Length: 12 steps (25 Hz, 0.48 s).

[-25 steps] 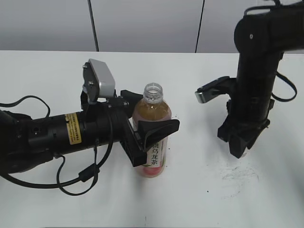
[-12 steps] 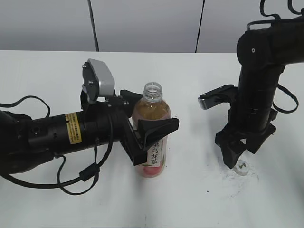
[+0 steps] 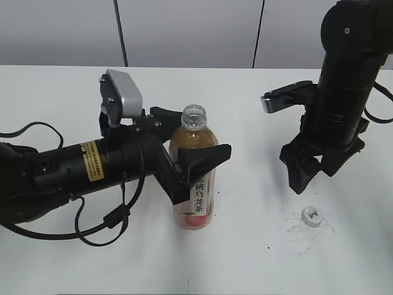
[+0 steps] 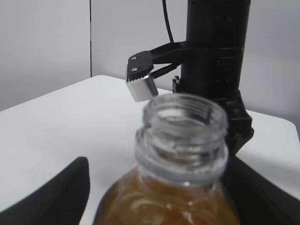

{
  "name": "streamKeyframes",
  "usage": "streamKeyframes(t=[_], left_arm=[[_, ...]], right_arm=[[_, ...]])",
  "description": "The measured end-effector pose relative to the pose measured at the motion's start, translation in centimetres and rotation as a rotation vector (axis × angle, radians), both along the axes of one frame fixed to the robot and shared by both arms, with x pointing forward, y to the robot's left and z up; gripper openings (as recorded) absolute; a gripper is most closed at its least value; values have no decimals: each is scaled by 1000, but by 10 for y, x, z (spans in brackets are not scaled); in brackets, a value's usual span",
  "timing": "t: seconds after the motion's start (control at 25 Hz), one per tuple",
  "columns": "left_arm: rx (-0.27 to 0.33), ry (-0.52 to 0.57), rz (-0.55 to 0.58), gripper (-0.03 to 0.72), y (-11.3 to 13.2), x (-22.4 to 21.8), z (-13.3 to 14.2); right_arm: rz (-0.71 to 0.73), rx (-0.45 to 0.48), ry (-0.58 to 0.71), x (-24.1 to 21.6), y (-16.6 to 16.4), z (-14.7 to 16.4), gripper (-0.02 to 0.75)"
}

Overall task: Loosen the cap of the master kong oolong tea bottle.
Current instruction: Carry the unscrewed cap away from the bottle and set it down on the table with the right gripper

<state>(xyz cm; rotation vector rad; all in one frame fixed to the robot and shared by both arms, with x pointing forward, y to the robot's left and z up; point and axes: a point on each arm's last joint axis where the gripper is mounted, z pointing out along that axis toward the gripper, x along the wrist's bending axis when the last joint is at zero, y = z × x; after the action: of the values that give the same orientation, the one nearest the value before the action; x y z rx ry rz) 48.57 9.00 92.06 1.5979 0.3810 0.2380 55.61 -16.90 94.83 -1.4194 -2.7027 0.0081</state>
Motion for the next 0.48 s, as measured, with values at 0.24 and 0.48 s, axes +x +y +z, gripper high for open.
streamKeyframes(t=[0.24,0.48], left_arm=[[-34,-38,26,519,2,1,16],[-80,-110,47,531,5,-1,46]], right_arm=[[-16,14,-34,-3,-1,15,570],[-21,26,-62,-11,-4,38,570]])
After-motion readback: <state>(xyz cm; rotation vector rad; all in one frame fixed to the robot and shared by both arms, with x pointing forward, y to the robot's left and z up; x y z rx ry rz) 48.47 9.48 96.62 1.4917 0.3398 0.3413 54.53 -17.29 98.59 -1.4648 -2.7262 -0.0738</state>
